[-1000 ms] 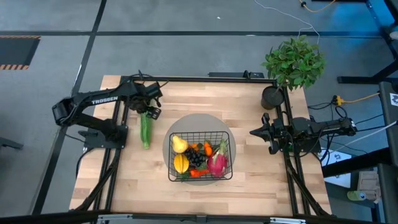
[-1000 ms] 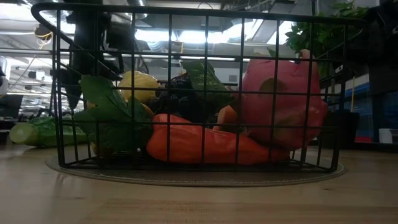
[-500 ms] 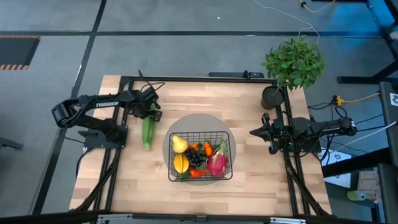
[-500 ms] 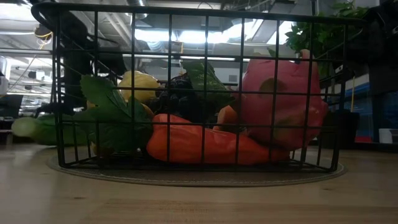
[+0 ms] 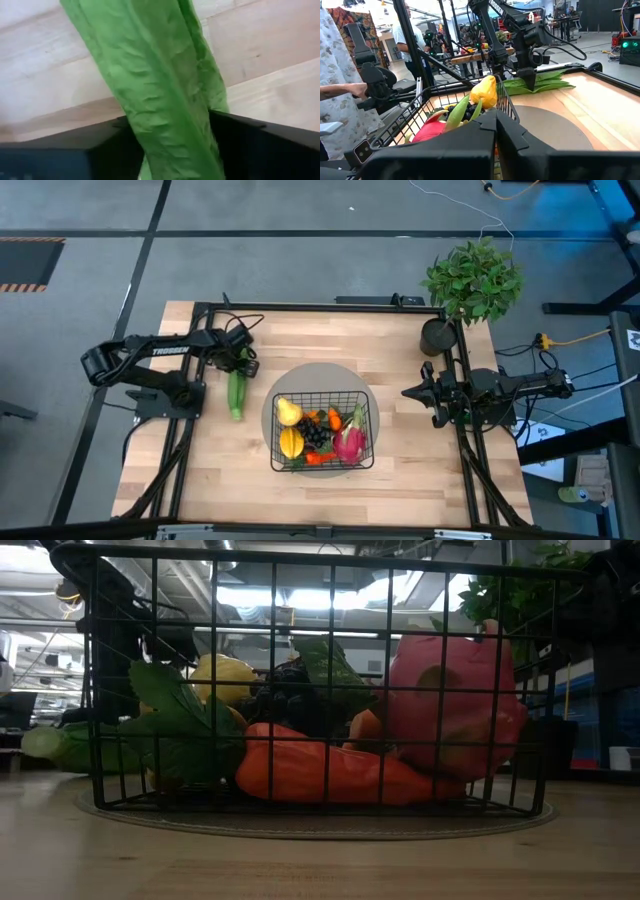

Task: Build produce basket
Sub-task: Put the leaf lettuce into the wire basket

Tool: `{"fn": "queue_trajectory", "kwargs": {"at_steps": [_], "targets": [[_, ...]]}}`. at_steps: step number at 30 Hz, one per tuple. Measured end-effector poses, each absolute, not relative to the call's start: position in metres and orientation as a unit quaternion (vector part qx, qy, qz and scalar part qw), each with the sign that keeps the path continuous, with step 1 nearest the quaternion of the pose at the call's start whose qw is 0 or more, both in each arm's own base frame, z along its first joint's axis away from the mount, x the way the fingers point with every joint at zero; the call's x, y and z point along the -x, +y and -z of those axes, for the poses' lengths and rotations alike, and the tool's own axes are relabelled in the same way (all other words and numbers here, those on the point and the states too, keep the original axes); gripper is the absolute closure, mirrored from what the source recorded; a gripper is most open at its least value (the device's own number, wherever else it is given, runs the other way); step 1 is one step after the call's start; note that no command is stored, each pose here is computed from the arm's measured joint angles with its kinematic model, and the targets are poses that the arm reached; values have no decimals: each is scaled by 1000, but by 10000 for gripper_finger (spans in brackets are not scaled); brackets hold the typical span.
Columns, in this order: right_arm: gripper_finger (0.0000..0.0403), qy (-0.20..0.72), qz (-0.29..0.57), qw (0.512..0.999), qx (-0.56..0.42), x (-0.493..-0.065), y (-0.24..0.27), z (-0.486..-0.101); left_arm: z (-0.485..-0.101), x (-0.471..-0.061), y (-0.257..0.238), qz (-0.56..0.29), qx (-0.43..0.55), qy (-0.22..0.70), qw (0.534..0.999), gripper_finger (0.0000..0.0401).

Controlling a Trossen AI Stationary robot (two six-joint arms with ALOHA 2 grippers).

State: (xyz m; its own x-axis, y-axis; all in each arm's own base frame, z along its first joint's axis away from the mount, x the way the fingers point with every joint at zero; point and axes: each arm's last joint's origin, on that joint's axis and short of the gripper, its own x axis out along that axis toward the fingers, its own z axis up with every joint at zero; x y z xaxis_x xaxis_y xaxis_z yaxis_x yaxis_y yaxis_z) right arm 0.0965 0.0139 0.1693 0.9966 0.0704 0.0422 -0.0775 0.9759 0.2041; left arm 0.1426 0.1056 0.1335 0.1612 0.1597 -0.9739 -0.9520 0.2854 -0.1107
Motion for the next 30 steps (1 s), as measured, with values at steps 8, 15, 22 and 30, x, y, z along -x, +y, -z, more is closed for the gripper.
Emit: {"fn": "queue_trajectory", "kwargs": {"at_steps": [8, 15, 22, 30], "targets": [[398, -17, -37, 994, -103, -96, 14, -169, -135, -146, 102, -437, 386, 485, 652, 377], [398, -17, -37, 994, -103, -96, 14, -169, -167, -161, 100, -418, 351, 450, 706, 392], [398, -17, -37, 994, -103, -96, 14, -169, -235, -180, 94, -368, 312, 359, 799, 395], [398, -17, -37, 994, -103, -96, 14, -169, -320, -194, 71, -279, 272, 210, 896, 395]]}}
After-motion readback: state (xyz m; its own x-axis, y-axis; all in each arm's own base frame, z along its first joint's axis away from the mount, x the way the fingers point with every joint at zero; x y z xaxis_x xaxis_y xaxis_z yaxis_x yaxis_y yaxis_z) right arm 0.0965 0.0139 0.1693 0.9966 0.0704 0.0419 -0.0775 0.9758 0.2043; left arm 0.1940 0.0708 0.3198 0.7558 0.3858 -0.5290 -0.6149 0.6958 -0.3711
